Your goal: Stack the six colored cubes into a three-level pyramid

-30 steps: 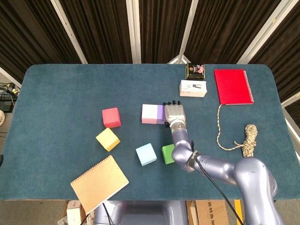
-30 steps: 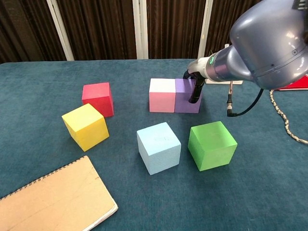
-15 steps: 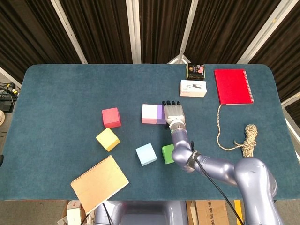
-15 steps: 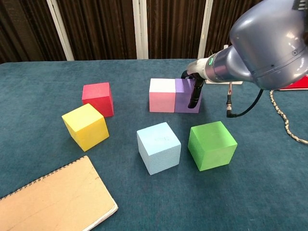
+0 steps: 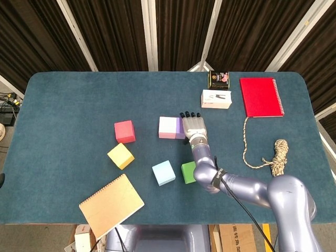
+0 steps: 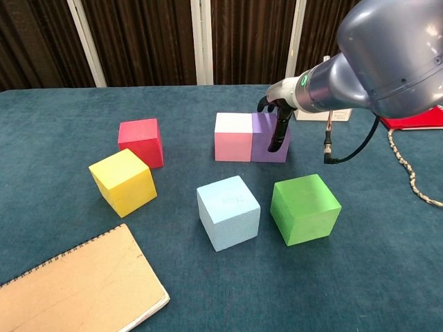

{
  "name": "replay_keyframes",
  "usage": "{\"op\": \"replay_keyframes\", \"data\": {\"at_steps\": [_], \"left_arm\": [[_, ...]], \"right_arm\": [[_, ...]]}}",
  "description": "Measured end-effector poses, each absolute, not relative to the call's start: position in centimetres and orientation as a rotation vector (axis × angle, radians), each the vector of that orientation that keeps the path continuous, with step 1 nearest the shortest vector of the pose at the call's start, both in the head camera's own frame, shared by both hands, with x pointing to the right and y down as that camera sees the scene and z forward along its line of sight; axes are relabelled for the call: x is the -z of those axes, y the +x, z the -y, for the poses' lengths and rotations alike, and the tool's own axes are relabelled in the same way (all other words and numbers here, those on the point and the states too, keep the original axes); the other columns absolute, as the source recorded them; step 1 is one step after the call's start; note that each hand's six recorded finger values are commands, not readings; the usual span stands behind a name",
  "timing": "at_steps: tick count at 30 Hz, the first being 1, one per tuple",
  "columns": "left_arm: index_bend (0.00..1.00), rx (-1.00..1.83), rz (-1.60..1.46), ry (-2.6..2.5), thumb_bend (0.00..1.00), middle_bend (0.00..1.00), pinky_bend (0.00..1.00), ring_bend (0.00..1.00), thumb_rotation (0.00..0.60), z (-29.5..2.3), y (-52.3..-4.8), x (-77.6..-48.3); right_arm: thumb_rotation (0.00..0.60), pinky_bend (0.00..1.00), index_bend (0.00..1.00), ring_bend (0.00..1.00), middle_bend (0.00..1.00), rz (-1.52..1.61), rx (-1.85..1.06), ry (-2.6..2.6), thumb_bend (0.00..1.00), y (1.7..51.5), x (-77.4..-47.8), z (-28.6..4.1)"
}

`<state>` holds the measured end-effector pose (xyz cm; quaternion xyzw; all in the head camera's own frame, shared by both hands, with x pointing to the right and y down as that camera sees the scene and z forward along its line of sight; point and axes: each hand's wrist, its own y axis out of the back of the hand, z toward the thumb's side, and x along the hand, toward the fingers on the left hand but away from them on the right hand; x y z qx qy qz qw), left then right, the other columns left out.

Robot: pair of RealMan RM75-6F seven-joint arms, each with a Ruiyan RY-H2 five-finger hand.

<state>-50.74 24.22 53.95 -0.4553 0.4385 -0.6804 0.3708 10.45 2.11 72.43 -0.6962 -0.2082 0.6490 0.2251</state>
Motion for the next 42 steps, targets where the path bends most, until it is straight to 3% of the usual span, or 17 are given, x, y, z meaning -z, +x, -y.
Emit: {"op": "replay_keyframes", "data": {"at_steps": [10, 16, 20, 25, 33, 42], "left_arm": [[0.10, 1.737, -1.123, -1.177, 0.36, 0.00, 0.03, 0.00, 0.600, -24.2, -50.7, -54.0], [0.10, 1.728, -1.141, -1.189, 0.36, 0.00, 0.03, 0.00, 0.600, -24.2, -50.8, -53.7], [0.10, 1.707, -1.168, -1.210, 0.36, 0.00, 0.03, 0.00, 0.600, -24.3, -50.9, -53.3], [0.09, 1.661, -1.173, -1.270, 0.36, 0.00, 0.04, 0.00, 0.600, -24.4, -50.3, -53.1], [0.08, 1.602, -1.150, -1.383, 0.32, 0.00, 0.04, 0.00, 0.600, -24.8, -48.4, -53.6], [0.07, 1.486, -1.154, -1.488, 0.25, 0.00, 0.04, 0.00, 0.600, -23.7, -46.3, -53.9]], "right_arm": [[0.600, 0.00, 0.00, 0.00, 0.00, 0.616, -1.756, -1.934, 0.27, 11.2, -70.0, -1.3], [0.600, 0.00, 0.00, 0.00, 0.00, 0.641, -1.713, -1.962, 0.27, 13.5, -66.7, -1.5], [0.600, 0.00, 0.00, 0.00, 0.00, 0.729, -1.669, -1.946, 0.27, 17.2, -63.9, -1.6], [0.600, 0.00, 0.00, 0.00, 0.00, 0.965, -1.631, -1.839, 0.27, 25.8, -60.2, -1.9], [0.600, 0.00, 0.00, 0.00, 0.00, 1.199, -1.497, -1.792, 0.27, 35.2, -56.7, -7.6], [0.600, 0.00, 0.00, 0.00, 0.00, 1.153, -1.372, -1.709, 0.27, 38.7, -56.7, -16.7]]}}
